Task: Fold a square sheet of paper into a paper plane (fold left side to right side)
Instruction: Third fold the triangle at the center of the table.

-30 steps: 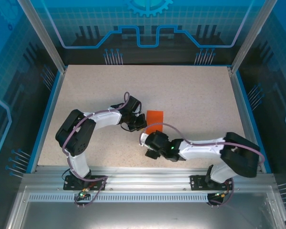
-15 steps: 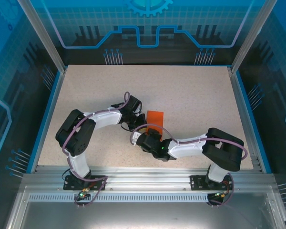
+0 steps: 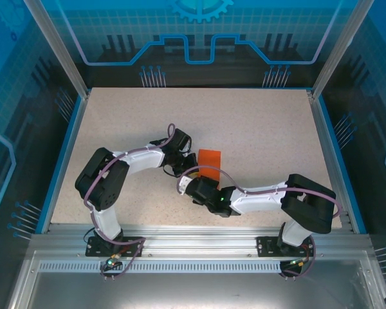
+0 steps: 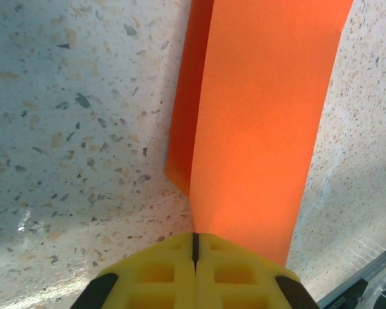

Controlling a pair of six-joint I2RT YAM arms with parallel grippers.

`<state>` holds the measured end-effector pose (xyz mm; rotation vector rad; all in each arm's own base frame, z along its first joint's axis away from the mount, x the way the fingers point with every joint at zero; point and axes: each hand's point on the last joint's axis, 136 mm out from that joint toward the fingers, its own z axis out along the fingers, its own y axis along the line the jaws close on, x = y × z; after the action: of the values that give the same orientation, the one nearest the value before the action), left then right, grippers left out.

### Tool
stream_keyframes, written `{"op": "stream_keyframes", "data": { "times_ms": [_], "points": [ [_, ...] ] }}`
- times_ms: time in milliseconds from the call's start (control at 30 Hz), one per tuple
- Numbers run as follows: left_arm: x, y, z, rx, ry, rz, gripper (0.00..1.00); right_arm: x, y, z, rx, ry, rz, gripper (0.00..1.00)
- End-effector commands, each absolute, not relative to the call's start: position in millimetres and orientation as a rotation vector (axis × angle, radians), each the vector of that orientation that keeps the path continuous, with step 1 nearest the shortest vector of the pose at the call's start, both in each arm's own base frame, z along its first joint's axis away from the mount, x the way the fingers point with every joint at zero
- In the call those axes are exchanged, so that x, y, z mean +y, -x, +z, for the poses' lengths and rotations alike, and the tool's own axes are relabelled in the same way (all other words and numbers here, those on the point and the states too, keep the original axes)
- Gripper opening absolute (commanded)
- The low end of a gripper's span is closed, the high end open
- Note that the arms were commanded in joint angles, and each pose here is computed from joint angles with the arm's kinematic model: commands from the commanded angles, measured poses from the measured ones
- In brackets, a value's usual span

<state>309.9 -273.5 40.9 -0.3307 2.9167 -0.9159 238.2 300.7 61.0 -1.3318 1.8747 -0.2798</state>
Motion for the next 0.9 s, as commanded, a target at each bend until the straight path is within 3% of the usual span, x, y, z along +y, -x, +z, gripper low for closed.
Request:
{"op": "stream_keyframes", "data": {
  "times_ms": [0, 200, 333, 400, 567, 867],
  "points": [
    [-274.7, -312.6, 52.2, 2.901, 0.311, -0.900, 0.12, 298.5, -227.1, 55.8, 1.907, 1.352, -0.235, 0.00],
    [-257.3, -311.7, 74.4, 2.865, 0.275, -0.871, 0.38, 287.9, -220.8, 43.3, 1.990, 1.326, -0.182, 0.00],
    [-239.6, -314.5, 91.2, 2.822, 0.292, -0.875, 0.45, 283.7, -220.9, 38.8, 2.018, 1.311, -0.168, 0.00],
    [-237.9, -318.6, 98.1, 2.807, 0.279, -0.880, 0.45, 282.5, -220.2, 36.9, 2.027, 1.308, -0.158, 0.00],
    [-265.3, -338.2, 105.4, 2.785, 0.182, -1.003, 0.32, 281.6, -220.3, 35.6, 2.041, 1.292, -0.145, 0.00],
    [-322.0, -365.5, 67.6, 2.884, 0.022, -1.025, 0.24, 282.1, -220.8, 34.1, 2.058, 1.279, -0.128, 0.00]
  ]
}}
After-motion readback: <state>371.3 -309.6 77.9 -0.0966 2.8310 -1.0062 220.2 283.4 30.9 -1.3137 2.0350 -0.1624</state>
